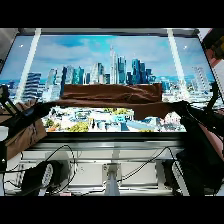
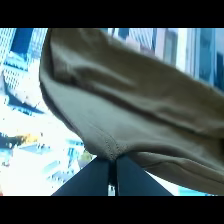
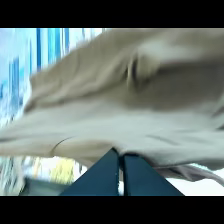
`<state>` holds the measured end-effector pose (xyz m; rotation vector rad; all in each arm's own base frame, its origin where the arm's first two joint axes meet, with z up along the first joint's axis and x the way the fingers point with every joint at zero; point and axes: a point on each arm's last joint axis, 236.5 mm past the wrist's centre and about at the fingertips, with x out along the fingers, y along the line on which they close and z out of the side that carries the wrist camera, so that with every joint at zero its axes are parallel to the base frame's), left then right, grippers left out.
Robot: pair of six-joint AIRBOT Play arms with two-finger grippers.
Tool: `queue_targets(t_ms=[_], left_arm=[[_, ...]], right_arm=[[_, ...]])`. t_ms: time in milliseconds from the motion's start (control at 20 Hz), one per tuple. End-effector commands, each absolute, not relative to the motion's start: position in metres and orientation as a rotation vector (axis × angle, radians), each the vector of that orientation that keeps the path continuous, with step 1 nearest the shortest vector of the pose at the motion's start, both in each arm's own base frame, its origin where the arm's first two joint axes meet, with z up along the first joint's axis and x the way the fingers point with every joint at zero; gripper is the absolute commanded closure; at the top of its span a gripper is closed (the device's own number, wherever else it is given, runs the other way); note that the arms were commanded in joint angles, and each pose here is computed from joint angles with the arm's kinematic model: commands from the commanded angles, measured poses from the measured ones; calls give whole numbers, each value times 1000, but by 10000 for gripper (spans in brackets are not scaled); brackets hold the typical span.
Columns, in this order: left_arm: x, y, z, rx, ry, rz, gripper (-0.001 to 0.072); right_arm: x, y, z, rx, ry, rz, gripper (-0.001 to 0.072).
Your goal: Fold the clothes and pants, and hang the long-sleeved shirts on hangers.
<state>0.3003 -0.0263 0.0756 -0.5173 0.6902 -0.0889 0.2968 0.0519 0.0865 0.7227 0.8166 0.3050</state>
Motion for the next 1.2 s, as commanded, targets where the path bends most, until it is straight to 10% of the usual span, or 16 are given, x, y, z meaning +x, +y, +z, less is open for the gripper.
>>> queue_targets(t_ms=[0,1150], left_arm=[[314,-14,89,-545,614,-43,680],[447,-32,-27,-523,886,-26,681]], right_arm=[[334,35,107,649,662,186,702],[480,32,-20,583,860,-3,702]])
